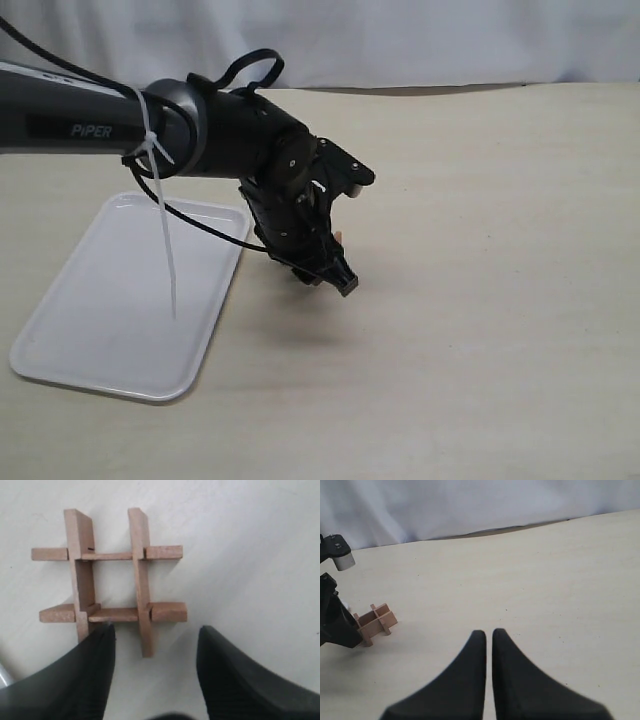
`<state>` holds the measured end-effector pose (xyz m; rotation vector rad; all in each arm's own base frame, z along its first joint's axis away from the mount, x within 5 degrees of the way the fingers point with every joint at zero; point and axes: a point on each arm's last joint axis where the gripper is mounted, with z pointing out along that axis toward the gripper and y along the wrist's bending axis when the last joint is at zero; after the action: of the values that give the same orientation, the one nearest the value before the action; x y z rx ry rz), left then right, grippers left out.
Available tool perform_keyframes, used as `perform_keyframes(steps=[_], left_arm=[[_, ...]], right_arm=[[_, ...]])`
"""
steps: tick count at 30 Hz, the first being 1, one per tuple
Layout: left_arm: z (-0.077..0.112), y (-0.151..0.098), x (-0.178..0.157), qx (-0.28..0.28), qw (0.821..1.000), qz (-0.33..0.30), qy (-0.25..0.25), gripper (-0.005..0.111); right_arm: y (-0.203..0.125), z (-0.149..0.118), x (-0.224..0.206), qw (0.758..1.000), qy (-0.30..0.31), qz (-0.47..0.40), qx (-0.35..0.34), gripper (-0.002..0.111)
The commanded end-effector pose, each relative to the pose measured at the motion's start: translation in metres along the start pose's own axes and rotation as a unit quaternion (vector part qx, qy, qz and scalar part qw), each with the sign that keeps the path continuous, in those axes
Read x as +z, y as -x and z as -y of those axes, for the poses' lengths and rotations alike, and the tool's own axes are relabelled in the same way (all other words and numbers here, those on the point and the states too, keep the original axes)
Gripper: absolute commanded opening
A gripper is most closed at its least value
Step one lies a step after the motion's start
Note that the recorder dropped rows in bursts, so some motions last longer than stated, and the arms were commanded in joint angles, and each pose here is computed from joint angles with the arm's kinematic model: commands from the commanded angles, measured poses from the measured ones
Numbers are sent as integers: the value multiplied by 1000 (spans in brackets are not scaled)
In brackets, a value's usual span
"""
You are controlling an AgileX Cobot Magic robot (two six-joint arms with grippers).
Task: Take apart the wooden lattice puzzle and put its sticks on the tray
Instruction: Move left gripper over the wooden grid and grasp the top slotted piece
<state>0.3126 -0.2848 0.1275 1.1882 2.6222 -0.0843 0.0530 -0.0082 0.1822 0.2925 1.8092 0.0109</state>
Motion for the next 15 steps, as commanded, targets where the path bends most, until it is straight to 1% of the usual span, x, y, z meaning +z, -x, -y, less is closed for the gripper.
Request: perform_keyframes(steps=[1,8,9,10,11,12,13,15], left_arm=[[0,-2,8,4,1000,-5,2,48],[1,-5,20,7,1000,-17,1,48],[0,-5,20,11,1000,-18,5,45],[-2,-5,20,23,999,-18,14,31],[-2,-5,20,25,999,-18,15,23],[-2,-5,20,23,999,-21,13,10],[-2,-6,20,22,999,-24,13,2],[-1,-7,18,26,999,-30,13,0]], right_arm=[[0,0,0,1000,0,3,2,4],[0,0,0,1000,0,3,2,4],[0,0,0,1000,0,3,2,4],[0,0,0,1000,0,3,2,4],[0,0,0,1000,0,3,2,4],[0,0,0,1000,0,3,2,4],[0,0,0,1000,0,3,2,4],[0,0,0,1000,0,3,2,4]])
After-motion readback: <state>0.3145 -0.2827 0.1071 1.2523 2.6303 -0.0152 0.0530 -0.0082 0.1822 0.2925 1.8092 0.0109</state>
